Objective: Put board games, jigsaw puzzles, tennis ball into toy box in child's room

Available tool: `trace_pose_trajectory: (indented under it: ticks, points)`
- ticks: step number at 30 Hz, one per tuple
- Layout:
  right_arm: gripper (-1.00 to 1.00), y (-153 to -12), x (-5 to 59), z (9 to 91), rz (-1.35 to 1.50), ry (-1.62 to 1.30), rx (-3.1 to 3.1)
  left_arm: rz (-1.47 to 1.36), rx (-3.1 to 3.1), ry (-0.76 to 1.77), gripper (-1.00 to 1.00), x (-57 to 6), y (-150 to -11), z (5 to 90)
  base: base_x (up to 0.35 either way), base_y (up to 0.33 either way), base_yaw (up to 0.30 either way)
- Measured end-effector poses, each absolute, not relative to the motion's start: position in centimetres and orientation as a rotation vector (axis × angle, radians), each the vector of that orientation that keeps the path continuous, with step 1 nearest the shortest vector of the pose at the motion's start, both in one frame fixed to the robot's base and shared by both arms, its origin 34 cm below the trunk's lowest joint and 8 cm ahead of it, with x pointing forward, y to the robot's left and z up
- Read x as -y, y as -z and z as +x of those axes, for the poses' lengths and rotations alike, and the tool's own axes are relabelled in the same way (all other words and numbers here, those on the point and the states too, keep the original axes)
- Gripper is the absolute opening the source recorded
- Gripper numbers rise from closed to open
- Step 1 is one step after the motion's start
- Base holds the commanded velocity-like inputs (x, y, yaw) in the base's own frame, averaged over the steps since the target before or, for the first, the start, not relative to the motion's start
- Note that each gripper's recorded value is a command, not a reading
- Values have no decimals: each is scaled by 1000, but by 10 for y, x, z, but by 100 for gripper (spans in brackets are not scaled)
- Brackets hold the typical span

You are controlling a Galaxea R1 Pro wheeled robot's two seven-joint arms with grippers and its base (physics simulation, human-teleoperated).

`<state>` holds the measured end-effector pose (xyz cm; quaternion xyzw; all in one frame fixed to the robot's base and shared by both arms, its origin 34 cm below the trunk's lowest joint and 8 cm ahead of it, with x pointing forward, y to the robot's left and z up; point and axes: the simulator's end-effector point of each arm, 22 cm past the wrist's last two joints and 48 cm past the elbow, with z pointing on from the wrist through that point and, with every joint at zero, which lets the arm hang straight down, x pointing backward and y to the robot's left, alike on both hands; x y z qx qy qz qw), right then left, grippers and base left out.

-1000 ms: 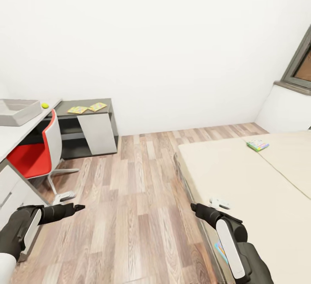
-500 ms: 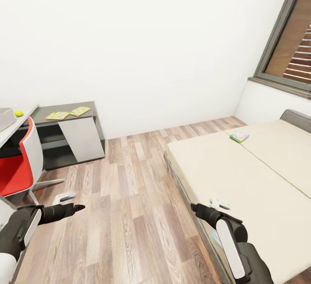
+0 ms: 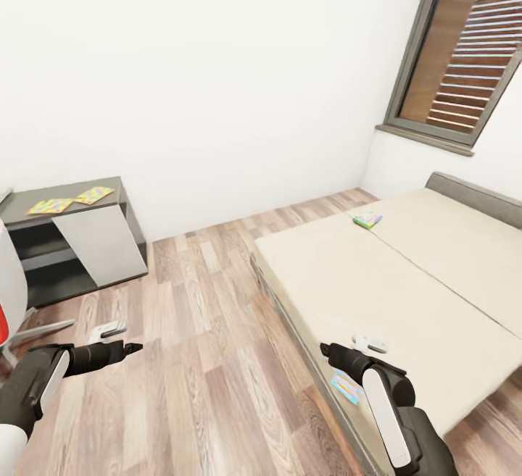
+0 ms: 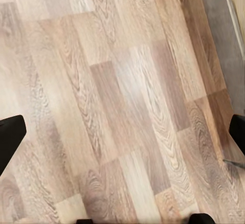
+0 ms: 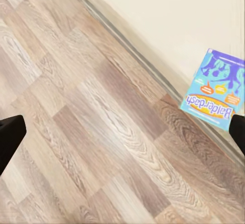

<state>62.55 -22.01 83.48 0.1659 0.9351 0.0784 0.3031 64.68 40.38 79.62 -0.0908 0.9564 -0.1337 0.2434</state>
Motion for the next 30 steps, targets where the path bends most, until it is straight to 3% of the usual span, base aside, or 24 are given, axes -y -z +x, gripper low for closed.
trace_pose_trajectory:
  ticks: [30]
  points:
    - [100,-829,219,622,442,-207,-2493,-250,-2612,365,100,-404,-796,647,0,95,-280]
